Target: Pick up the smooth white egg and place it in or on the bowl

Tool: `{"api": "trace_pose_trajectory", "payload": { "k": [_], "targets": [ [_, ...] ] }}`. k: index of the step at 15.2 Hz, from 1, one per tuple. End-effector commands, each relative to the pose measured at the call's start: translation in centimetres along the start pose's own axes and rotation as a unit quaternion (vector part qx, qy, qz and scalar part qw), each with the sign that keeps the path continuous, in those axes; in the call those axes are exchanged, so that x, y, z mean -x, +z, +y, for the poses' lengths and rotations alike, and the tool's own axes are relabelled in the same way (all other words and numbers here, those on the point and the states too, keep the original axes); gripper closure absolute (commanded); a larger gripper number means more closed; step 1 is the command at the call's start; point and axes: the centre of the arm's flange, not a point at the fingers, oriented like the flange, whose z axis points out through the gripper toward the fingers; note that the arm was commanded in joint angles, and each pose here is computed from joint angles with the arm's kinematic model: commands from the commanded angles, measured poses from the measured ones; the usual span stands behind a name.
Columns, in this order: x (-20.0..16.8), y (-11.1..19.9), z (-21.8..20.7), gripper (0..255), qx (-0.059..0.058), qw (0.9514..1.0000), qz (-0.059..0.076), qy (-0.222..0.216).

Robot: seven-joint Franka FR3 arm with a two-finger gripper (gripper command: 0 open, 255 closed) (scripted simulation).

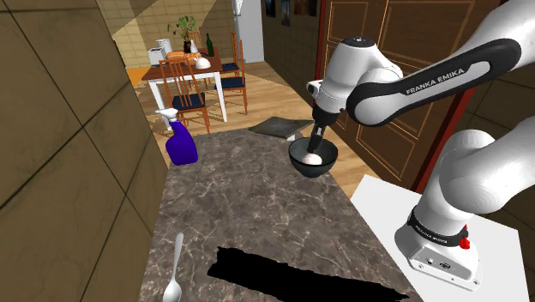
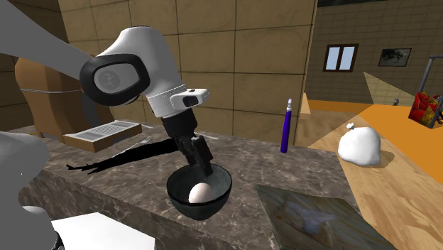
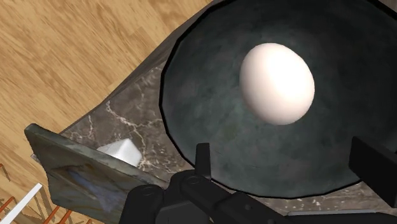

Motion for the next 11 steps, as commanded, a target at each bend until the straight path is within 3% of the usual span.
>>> {"api": "trace_pose_trajectory", "payload": {
  "k": [1, 3, 7, 11],
  "targets": [
    [0.0, 0.0, 0.0, 0, 0.0, 1.0, 0.0, 0.0],
    [0.0, 0.0, 0.0, 0, 0.0, 1.0, 0.0, 0.0],
    [0.0, -5.0, 0.0, 0, 0.0, 1.0, 0.0, 0.0],
    [0.0, -5.0, 0.0, 0, 0.0, 1.0, 0.0, 0.0]
  ]
}}
